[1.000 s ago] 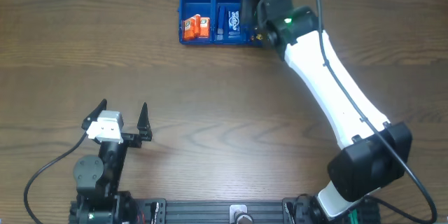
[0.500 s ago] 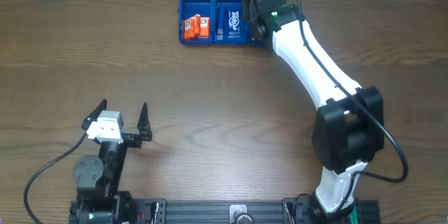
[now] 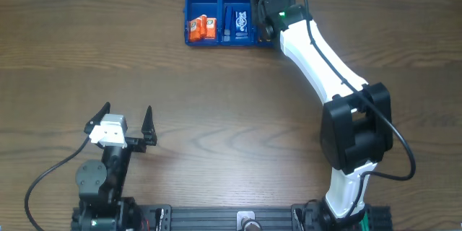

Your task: Sort Candies Into Trays

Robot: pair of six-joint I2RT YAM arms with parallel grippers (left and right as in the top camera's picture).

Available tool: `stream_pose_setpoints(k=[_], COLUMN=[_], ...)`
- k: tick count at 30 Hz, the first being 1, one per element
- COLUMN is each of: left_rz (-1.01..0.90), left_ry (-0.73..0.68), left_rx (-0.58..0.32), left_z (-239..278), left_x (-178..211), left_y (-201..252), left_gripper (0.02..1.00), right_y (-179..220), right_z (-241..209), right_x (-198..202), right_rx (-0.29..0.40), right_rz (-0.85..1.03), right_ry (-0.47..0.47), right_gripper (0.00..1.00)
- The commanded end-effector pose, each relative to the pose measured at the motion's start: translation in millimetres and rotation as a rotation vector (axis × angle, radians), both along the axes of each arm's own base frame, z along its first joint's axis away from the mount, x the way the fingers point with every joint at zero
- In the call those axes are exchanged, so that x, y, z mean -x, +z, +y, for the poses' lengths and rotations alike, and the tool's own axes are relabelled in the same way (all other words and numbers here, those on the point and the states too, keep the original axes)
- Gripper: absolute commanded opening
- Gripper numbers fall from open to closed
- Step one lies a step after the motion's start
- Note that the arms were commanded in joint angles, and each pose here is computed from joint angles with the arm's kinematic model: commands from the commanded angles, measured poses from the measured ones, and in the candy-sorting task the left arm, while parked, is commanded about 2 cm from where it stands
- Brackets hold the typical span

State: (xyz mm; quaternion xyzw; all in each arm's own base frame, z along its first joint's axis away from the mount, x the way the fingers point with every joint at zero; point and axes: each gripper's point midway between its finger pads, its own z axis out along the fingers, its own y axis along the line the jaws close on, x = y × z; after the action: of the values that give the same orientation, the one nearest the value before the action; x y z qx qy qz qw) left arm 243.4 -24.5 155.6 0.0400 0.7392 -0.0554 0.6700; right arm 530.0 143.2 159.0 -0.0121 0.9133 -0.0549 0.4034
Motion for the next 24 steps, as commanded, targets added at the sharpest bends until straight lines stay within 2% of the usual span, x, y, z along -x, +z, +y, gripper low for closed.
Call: stream_pose_setpoints(k=[1, 7, 10, 13, 16, 21, 24], left_rz=[0.046, 0.046, 0.046, 0.046, 0.046, 0.046, 0.046], left_ry=[-0.012, -0.012, -0.011, -0.012, -0.012, -0.012, -0.012], left_rx=[-0.005, -0.005, -0.005, -0.005, -0.005, -0.005, -0.005], left_z=[-2, -2, -2, -2, -2, -2, -2], left_x=[1, 1, 1, 1, 1, 1, 1], left_y=[-16, -16, -16, -16, -16, -16, -16], left_gripper=[0.998, 0.998, 0.998, 0.998, 0.998, 0.998, 0.998], right_y=[-5, -8, 5, 35, 75, 124, 148], right_z=[-8, -9, -11, -17, -43, -107, -132], right_x=[0, 3, 9, 17, 31, 60, 83], right_rx=[0.015, 0.023, 0.02, 0.015, 0.034, 0.029, 0.05], right_rz=[0.01, 0.029, 0.024, -0.011, -0.047, -0.081, -0.122], right_ry=[-0.024, -0.024, -0.024, -0.021, -0.03, -0.139, -0.16], right_gripper=[1.0, 1.0, 1.0, 1.0, 1.0, 1.0, 1.0])
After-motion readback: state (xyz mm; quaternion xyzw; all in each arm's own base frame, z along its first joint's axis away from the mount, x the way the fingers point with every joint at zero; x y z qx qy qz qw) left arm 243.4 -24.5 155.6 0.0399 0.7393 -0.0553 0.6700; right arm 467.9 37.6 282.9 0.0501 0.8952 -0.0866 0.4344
